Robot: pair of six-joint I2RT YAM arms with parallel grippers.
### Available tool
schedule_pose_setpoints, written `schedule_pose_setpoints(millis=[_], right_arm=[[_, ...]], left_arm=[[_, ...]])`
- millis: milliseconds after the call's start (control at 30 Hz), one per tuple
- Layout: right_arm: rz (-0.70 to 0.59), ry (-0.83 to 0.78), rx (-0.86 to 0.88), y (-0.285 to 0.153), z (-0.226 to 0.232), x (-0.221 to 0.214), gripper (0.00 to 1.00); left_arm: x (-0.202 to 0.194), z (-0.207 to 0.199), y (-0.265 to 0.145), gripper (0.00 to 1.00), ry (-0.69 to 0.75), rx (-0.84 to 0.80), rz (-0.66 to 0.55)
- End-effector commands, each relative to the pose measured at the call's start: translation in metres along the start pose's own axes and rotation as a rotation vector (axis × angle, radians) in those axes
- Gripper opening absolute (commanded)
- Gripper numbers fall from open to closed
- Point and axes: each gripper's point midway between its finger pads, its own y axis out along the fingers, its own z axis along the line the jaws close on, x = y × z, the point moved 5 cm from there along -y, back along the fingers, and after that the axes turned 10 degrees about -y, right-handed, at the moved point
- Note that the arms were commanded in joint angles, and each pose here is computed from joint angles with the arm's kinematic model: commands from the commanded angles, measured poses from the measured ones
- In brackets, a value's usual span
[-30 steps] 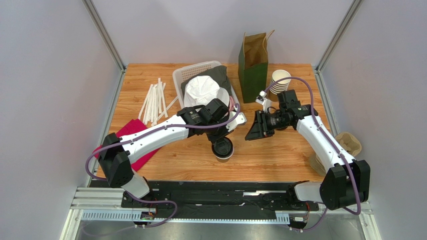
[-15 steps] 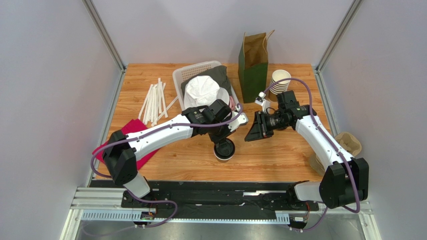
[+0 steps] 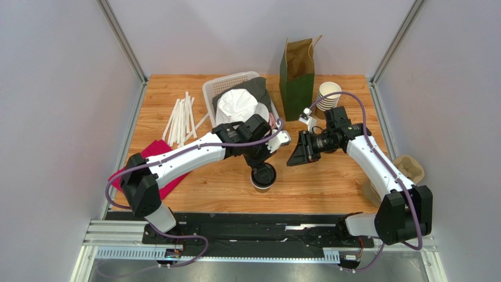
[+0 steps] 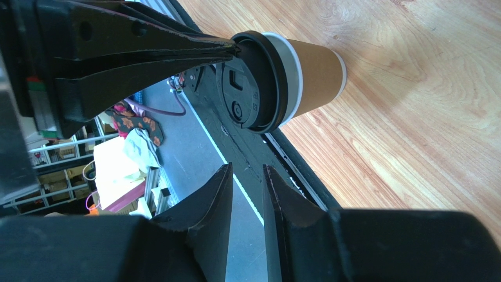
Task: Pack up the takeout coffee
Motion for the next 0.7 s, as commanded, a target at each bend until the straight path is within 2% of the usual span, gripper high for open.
schedule_pose_setpoints(millis=[0, 267, 667], right_arm=[[-0.026, -0.035, 0.037, -0.001, 0.006, 0.006, 0.28], [-0.024, -0.031, 0.042, 0.0, 0.005, 0.005, 0.27], [-0.021, -0.032, 0.048, 0.002, 0.004, 0.005, 0.27]], left_arm=[[0.01, -0.007, -0.014, 0.0, -0.019, -0.034, -0.027], [0.0, 0.0, 0.001, 0.0, -0.043, -0.023, 0.035], [-0.002, 0.008, 0.011, 0.0, -0.051, -0.007, 0.032]])
